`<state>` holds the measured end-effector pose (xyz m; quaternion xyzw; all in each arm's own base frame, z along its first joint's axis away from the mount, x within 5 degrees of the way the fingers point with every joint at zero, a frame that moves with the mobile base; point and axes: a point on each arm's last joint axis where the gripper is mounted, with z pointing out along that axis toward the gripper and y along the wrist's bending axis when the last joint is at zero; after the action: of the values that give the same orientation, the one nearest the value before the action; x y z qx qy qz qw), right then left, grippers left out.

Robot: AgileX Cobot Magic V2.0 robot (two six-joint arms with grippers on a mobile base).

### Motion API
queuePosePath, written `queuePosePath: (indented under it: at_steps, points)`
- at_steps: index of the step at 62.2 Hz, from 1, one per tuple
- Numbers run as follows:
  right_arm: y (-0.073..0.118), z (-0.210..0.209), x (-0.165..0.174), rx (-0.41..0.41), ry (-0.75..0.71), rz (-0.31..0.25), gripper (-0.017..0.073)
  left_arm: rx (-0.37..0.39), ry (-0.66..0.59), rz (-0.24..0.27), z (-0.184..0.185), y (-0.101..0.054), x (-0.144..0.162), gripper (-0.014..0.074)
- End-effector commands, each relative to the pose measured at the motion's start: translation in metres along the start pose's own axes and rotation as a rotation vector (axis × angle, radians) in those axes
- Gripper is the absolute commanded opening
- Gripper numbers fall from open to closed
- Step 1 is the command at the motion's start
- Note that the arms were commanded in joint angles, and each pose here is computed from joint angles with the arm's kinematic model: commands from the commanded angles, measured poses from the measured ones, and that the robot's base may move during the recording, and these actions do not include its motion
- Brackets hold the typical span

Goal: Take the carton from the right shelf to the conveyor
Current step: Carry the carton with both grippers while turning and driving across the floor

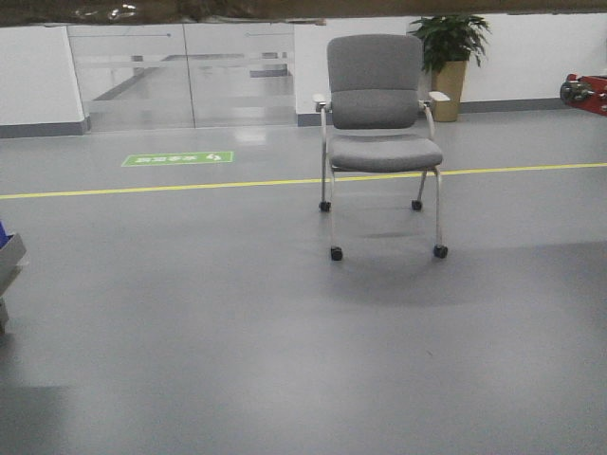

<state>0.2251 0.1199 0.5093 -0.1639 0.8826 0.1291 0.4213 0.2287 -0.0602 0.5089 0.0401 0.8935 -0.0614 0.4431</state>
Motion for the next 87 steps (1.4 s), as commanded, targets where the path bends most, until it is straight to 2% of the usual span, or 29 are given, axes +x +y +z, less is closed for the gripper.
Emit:
queuePosePath:
  at_steps: [1,87]
  points:
    - [-0.0018,-0.0061,-0.0024,0.014,-0.041,-0.032,-0.0070,0.005,-0.054,0.003,-0.0091,0.0003,-0.0029,-0.0009]
    - [-0.0010,-0.0061,-0.0023,0.005,-0.040,-0.029,-0.0070,0.006,-0.056,0.003,-0.0091,0.0002,-0.0030,-0.0009]
